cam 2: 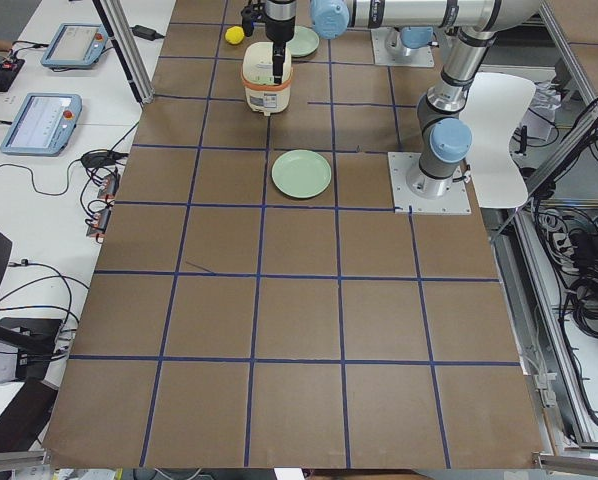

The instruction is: Press rice cooker button

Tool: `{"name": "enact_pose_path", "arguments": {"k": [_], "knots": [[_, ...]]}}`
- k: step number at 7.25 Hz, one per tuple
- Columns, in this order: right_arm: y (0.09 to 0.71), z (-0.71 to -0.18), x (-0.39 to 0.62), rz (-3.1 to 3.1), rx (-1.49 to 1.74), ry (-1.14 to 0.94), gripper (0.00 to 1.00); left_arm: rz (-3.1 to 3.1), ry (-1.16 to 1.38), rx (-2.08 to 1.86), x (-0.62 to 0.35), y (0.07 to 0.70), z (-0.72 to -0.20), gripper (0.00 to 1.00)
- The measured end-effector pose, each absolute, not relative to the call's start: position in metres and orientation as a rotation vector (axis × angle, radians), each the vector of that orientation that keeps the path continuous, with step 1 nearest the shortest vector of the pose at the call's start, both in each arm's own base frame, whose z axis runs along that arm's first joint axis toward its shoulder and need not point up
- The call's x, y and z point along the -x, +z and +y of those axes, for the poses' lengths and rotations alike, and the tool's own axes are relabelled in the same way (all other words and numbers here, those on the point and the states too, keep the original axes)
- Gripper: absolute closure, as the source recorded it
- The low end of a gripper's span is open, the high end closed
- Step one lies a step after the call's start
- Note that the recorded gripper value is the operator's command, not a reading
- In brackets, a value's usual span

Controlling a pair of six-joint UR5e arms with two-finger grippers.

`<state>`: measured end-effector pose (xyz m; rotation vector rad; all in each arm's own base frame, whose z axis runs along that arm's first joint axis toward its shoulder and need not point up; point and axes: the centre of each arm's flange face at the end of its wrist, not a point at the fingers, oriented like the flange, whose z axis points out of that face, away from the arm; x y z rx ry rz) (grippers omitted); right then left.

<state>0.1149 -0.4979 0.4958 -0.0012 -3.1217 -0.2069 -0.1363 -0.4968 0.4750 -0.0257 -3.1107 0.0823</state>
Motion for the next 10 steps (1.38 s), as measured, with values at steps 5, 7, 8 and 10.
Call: {"name": "enact_pose_path", "arguments": {"k": [5,7,8,10], "knots": [[0.496,-0.498,-0.115,-3.131,-0.011,-0.207,0.08,-3.111,0.082,0.026,0.136,0.475,-0.497,0.0],[0.5,-0.5,-0.121,-3.151,-0.009,-0.18,0.14,-3.111,0.082,0.026,0.136,0.475,-0.497,0.0],[0.5,-0.502,-0.127,-3.165,-0.013,-0.172,0.13,-3.111,0.082,0.026,0.136,0.475,-0.497,0.0],[0.498,-0.509,-0.151,-3.181,-0.025,-0.149,0.14,-3.111,0.082,0.026,0.136,0.475,-0.497,0.0]]}}
